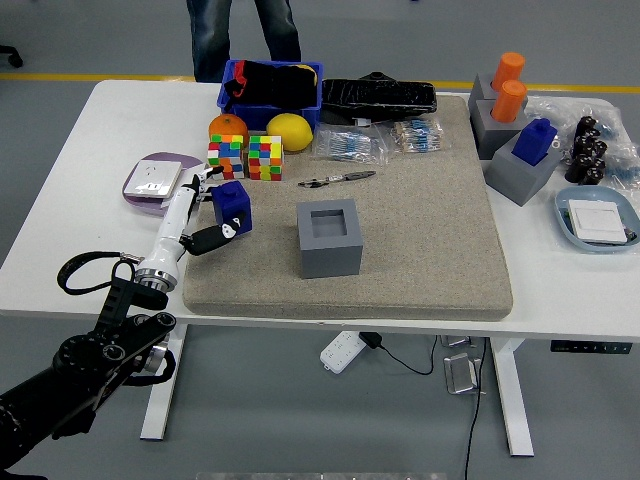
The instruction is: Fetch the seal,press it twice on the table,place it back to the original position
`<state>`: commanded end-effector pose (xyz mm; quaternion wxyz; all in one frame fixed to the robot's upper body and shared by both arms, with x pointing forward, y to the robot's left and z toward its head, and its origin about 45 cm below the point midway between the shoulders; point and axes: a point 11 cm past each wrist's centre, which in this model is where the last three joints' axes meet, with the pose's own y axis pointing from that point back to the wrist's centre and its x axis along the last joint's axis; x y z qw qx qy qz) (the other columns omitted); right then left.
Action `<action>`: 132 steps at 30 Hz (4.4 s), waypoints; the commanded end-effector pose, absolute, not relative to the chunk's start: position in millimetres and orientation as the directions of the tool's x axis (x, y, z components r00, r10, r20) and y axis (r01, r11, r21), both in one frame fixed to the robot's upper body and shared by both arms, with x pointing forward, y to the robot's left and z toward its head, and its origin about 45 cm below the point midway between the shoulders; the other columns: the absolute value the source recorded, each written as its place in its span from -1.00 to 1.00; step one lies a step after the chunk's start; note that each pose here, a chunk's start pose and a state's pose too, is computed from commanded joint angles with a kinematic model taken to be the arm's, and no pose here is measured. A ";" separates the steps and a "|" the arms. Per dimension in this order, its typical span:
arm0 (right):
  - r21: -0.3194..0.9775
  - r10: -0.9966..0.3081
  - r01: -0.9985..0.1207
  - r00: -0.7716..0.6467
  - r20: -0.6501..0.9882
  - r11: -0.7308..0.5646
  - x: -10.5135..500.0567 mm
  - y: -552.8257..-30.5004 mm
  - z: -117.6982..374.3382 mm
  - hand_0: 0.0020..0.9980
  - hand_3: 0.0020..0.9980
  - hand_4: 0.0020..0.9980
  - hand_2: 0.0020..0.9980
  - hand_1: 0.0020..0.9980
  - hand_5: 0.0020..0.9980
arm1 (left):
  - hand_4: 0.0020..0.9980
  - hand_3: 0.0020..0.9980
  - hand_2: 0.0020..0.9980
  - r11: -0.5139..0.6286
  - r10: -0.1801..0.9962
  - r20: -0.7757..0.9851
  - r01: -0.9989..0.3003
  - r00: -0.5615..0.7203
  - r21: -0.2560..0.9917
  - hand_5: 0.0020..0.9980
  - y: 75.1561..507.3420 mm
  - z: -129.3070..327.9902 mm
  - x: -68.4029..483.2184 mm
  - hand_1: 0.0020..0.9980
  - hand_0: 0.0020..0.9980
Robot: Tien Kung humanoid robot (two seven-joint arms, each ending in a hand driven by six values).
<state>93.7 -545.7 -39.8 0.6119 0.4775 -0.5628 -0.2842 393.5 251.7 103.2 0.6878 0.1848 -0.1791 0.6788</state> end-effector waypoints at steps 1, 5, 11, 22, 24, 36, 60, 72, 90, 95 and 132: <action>0.904 -0.885 -0.190 0.204 0.418 0.383 93.6 -545.8 -39.7 0.61 0.33 0.54 0.41 0.42 0.13 | 0.10 0.71 -0.22 0.004 0.869 0.495 -1.000 0.010 0.013 -1.00 252.5 101.8 392.6 -0.05 0.67; 0.904 -0.885 -0.189 0.204 0.417 0.383 93.3 -545.6 -40.0 0.61 0.33 0.54 0.41 0.42 0.13 | 0.10 0.71 -0.22 -0.015 0.872 0.490 -1.000 -0.005 0.017 -1.00 255.7 97.7 390.3 -0.05 0.67; 0.905 -0.886 -0.192 0.205 0.416 0.380 94.8 -544.6 -40.2 0.61 0.33 0.54 0.41 0.42 0.13 | 0.10 0.71 -0.22 -0.035 0.875 0.484 -0.999 -0.011 0.040 -1.00 260.7 89.7 386.2 -0.05 0.67; 0.904 -0.886 -0.196 0.201 0.417 0.381 96.4 -545.2 -39.4 0.60 0.33 0.54 0.41 0.43 0.13 | 0.08 0.70 -0.22 -0.039 0.878 0.478 -0.998 -0.010 0.050 -1.00 262.1 87.2 385.2 -0.05 0.67; 0.904 -0.886 -0.195 0.201 0.417 0.381 96.1 -545.1 -39.6 0.60 0.33 0.54 0.41 0.43 0.13 | 0.08 0.70 -0.22 -0.036 0.882 0.471 -0.999 -0.013 0.041 -1.00 260.4 89.9 386.0 -0.05 0.67; 0.902 -0.885 -0.196 0.200 0.421 0.385 96.5 -547.5 -38.0 0.61 0.33 0.54 0.41 0.43 0.13 | 0.07 0.70 -0.22 0.073 0.915 0.400 -0.997 0.053 -0.034 -1.00 228.8 134.2 402.8 -0.05 0.66; 0.902 -0.883 -0.195 0.205 0.422 0.386 97.9 -548.3 -37.1 0.61 0.33 0.54 0.41 0.42 0.13 | 0.08 0.71 -0.23 0.407 0.839 0.400 -0.913 0.369 -0.012 -1.00 146.5 177.0 400.0 -0.06 0.67; 0.901 -0.881 -0.194 0.210 0.424 0.388 97.4 -549.6 -36.4 0.61 0.33 0.54 0.41 0.43 0.13 | 0.08 0.71 -0.23 0.445 0.798 0.447 -0.895 0.404 0.013 -1.00 136.4 166.1 395.9 -0.06 0.66; 0.901 -0.881 -0.196 0.210 0.423 0.386 98.1 -549.3 -36.3 0.61 0.33 0.54 0.41 0.43 0.13 | 0.08 0.71 -0.22 0.424 0.794 0.478 -0.906 0.376 0.009 -1.00 140.3 162.4 403.3 -0.05 0.66; 0.901 -0.881 -0.194 0.209 0.424 0.388 96.8 -549.9 -36.3 0.61 0.33 0.54 0.41 0.43 0.13 | 0.08 0.71 -0.23 0.411 0.791 0.486 -0.911 0.370 0.025 -1.00 146.2 156.7 404.1 -0.05 0.66; 0.902 -0.883 -0.196 0.206 0.421 0.385 96.9 -548.9 -36.9 0.61 0.33 0.54 0.41 0.43 0.12 | 0.95 0.97 0.98 0.427 0.799 0.450 -0.904 0.398 0.041 -1.00 143.5 148.2 399.6 1.00 0.99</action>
